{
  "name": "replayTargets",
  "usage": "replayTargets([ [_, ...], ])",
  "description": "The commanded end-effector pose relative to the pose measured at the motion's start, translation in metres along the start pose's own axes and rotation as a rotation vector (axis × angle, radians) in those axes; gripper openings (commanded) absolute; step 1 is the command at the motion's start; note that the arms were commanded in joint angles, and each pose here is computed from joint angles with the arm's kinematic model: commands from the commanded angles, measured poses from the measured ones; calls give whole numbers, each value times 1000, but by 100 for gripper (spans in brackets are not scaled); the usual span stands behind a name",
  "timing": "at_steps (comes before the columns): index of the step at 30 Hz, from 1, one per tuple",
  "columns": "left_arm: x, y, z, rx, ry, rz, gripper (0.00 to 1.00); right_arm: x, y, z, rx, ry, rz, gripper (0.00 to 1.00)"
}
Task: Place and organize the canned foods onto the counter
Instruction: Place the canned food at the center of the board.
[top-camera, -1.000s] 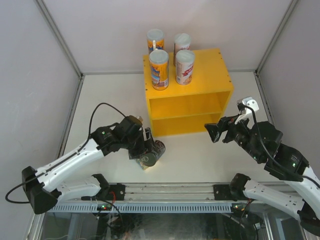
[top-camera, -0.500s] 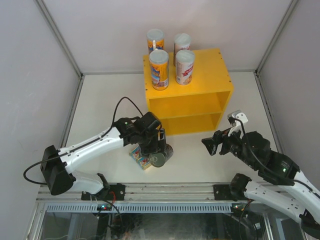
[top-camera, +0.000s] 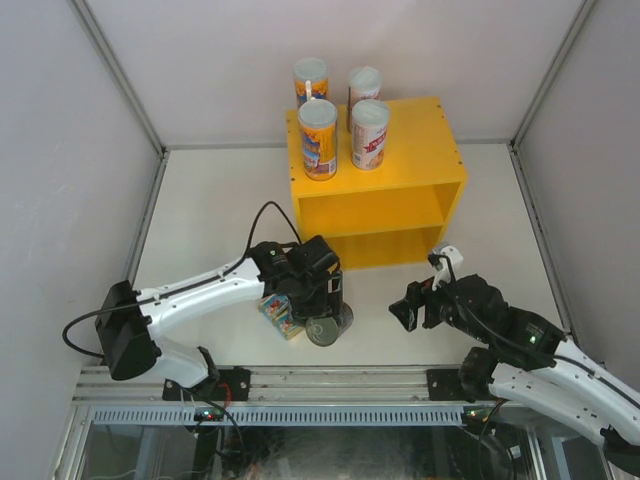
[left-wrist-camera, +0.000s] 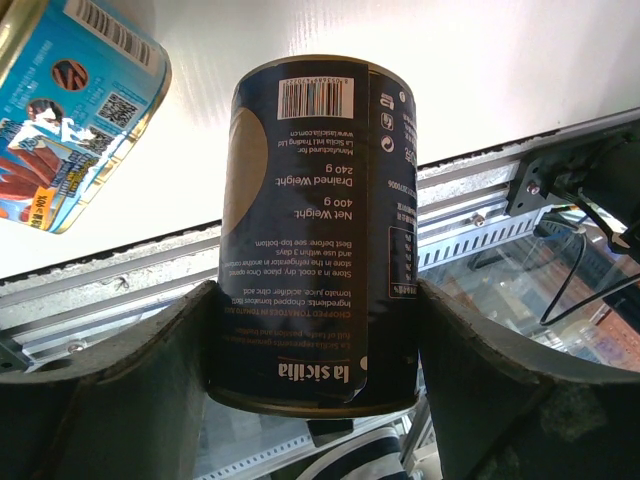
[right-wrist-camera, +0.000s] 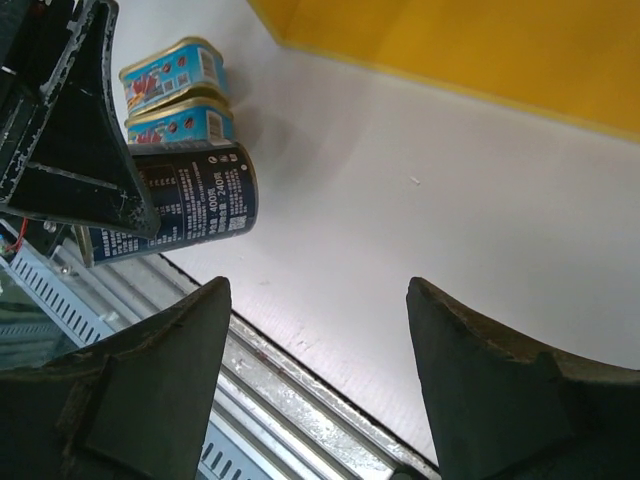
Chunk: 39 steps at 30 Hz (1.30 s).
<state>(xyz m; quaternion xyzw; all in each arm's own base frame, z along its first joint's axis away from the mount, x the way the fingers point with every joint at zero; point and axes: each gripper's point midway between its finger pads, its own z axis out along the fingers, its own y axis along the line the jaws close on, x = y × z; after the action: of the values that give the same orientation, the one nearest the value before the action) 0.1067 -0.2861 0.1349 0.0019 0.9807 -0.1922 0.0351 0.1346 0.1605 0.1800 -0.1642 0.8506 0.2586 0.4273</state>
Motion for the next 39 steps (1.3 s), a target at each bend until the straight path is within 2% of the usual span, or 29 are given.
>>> replayTargets([
  [1, -8, -41, -16, 133, -33, -4, 0, -10, 22, 5, -87, -38, 44, 70],
  [18, -2, -42, 11, 61, 40, 7, 0, 38, 54, 43, -204, 80, 91, 70],
  [39, 9, -33, 11, -14, 114, -11, 0, 50, 73, 40, -290, 76, 113, 70],
])
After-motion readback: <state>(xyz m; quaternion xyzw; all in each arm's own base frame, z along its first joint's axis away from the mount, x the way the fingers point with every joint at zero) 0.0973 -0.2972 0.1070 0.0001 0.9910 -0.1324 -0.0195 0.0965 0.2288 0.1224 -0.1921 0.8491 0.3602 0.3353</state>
